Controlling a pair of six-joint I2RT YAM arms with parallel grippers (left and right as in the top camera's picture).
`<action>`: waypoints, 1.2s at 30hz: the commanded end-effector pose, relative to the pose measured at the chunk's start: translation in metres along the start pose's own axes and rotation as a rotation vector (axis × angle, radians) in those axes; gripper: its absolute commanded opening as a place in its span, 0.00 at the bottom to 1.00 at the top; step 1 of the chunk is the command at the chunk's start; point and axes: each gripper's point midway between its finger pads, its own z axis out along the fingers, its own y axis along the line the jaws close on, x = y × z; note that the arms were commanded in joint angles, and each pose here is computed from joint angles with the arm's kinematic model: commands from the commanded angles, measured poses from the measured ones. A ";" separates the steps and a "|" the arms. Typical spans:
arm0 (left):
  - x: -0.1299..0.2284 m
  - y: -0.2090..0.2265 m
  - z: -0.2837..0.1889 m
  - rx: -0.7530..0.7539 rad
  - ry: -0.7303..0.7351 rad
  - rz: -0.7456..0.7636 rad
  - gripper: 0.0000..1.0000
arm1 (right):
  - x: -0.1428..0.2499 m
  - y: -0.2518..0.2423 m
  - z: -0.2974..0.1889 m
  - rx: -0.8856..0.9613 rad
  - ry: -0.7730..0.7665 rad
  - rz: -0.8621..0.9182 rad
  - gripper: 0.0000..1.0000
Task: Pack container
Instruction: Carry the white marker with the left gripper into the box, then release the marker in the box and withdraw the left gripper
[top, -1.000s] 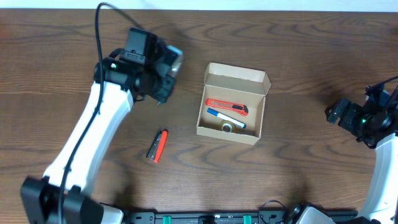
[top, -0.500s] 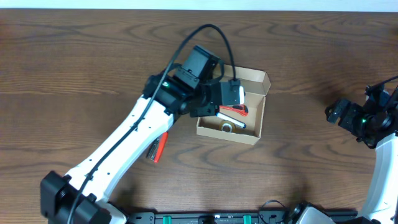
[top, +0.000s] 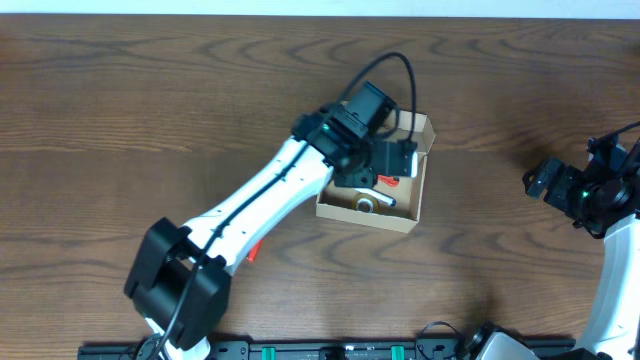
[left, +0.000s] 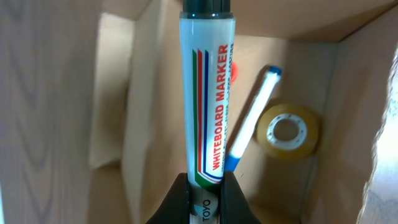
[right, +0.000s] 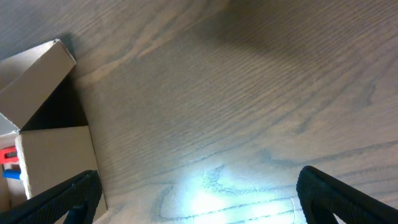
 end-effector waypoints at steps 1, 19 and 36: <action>-0.001 -0.001 0.012 0.010 0.031 0.004 0.06 | -0.001 0.003 -0.004 -0.011 -0.015 -0.014 0.99; 0.044 -0.024 0.055 0.149 0.172 -0.112 0.06 | -0.001 0.003 -0.004 -0.015 -0.012 -0.014 0.99; 0.038 -0.019 0.046 0.121 0.158 -0.178 0.40 | -0.001 0.003 -0.004 -0.015 -0.013 -0.014 0.99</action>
